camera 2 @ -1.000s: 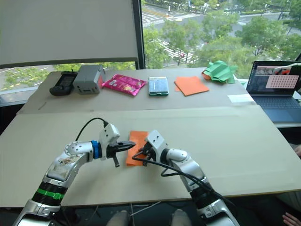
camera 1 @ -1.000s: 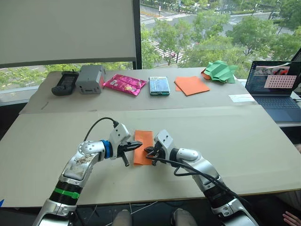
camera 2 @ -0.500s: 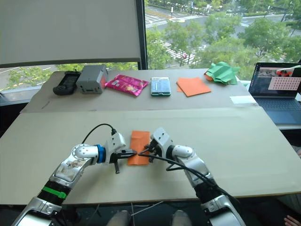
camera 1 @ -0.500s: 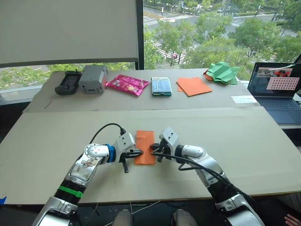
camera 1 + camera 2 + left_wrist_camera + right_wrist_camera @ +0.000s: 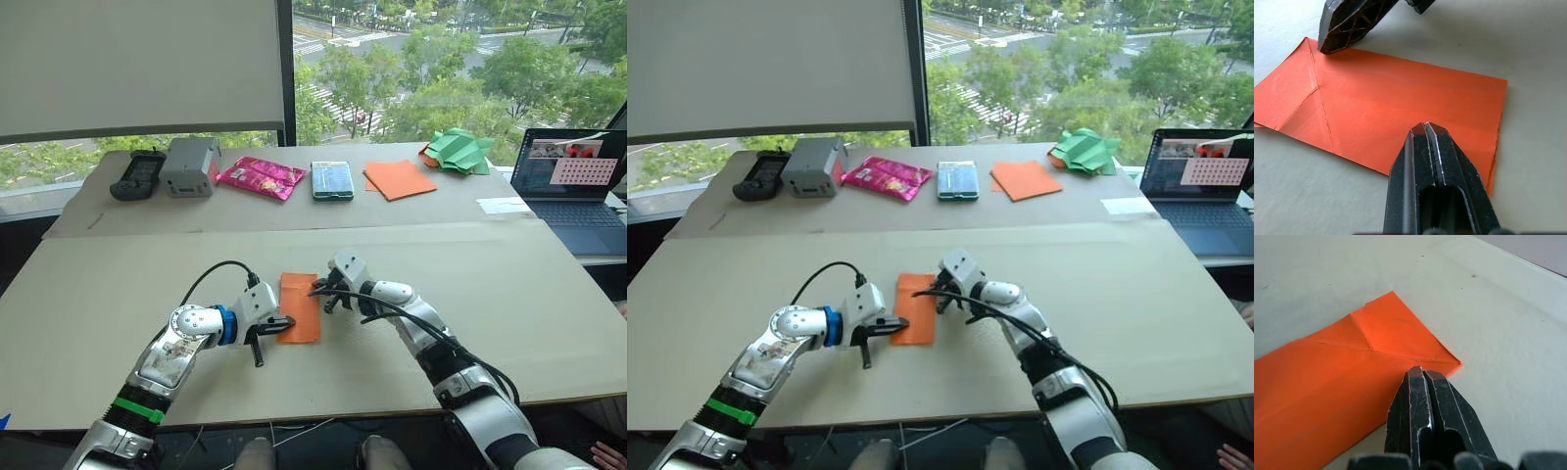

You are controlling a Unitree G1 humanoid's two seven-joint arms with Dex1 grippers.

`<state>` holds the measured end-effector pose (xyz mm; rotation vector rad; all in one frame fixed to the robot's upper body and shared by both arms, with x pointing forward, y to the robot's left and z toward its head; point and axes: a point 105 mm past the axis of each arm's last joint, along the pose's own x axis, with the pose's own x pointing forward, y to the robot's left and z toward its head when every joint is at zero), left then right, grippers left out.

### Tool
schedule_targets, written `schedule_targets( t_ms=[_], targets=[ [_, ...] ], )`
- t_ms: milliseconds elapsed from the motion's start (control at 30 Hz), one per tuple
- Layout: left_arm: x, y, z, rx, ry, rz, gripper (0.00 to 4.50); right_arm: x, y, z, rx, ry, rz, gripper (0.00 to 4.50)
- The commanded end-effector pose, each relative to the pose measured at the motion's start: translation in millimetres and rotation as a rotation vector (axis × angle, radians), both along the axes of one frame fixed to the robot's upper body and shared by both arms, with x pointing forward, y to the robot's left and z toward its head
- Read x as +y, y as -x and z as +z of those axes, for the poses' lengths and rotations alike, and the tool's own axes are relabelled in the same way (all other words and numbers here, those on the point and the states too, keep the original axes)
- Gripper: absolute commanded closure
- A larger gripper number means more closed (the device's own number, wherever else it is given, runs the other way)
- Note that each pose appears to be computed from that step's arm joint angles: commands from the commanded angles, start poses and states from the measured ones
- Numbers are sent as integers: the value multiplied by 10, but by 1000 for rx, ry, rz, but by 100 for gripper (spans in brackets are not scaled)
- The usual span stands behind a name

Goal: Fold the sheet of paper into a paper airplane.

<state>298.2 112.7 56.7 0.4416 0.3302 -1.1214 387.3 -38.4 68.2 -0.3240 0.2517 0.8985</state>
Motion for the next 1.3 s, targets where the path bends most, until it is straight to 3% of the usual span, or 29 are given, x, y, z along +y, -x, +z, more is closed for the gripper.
schedule_targets(
  t_ms=[33, 300, 567, 1300],
  targets=[
    [68, 95, -199, 72, -58, 13, 450, -50, -78, -22, -3, 17, -21, 445],
    [90, 113, -197, 74, -59, 29, 450, -37, -101, -42, 0, 14, -6, 445],
    [110, 94, -195, 72, -63, 37, 450, 67, 340, -208, 61, 0, 138, 445],
    [117, 43, -184, 70, -72, 22, 450, -13, 1203, -404, 228, 82, 339, 445]
  ],
)
